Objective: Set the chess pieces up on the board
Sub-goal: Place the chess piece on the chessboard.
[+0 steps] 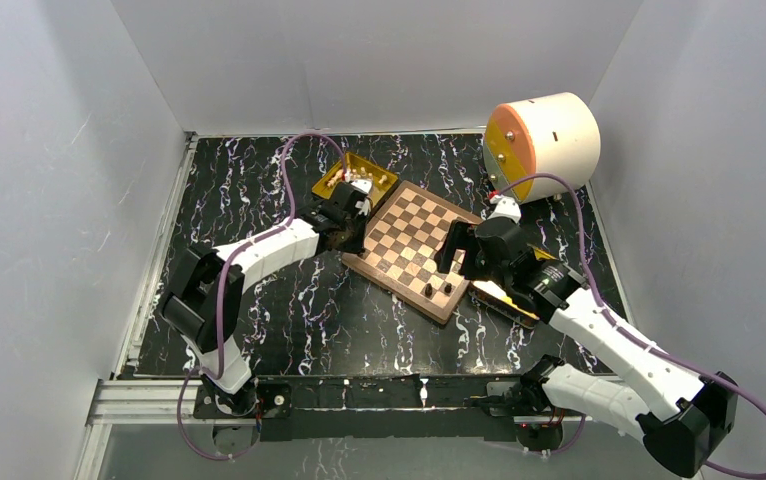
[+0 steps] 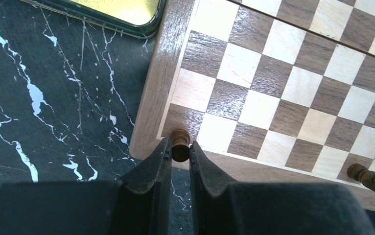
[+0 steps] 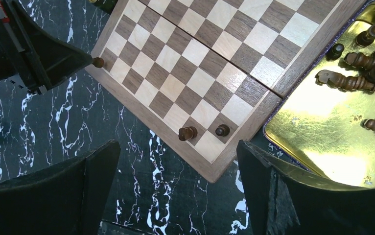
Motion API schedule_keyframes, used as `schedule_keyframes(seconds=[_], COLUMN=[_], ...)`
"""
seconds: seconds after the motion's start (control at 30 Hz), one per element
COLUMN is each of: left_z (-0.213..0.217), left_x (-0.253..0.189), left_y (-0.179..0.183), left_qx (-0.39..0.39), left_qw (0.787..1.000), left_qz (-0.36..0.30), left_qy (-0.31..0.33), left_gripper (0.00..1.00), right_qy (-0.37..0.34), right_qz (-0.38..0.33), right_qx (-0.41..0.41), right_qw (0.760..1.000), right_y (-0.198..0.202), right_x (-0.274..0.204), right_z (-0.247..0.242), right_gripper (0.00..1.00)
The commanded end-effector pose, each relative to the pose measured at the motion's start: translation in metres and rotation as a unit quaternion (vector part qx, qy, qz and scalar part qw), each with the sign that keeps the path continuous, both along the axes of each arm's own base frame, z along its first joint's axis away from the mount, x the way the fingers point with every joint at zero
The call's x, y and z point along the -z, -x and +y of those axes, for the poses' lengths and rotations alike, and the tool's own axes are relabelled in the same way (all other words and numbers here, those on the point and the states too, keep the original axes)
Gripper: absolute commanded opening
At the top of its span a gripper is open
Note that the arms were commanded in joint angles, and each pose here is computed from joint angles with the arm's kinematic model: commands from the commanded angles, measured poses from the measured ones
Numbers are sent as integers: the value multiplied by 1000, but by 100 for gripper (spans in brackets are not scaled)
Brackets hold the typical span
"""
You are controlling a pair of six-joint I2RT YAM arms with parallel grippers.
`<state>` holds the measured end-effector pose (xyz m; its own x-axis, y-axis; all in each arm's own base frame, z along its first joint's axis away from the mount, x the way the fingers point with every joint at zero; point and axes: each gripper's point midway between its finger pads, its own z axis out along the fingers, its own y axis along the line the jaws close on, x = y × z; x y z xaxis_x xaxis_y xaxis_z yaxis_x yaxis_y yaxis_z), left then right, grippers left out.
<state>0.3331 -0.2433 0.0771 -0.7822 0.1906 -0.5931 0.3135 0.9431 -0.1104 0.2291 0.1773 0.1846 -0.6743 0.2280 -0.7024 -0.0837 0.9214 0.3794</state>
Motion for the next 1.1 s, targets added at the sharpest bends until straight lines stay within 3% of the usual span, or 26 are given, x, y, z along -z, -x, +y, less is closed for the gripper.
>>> schedule_keyframes(seconds=[0.0, 0.67, 1.07], left_z=[1, -2, -4], left_x=[-10, 2, 3], left_y=[-12, -8, -7], left_qx=[-7, 10, 13], left_qw=[1000, 1000, 1000], left_qz=[-24, -9, -7], left_qy=[-12, -14, -10], left_gripper=[0, 2, 27], right_qy=[-8, -14, -20], right_qz=[-22, -20, -12], right_qx=[-5, -3, -13], right_qw=[1000, 1000, 1000], right_y=[-3, 3, 3], right_x=[-6, -5, -1], right_z=[0, -4, 4], right_gripper=[99, 99, 99])
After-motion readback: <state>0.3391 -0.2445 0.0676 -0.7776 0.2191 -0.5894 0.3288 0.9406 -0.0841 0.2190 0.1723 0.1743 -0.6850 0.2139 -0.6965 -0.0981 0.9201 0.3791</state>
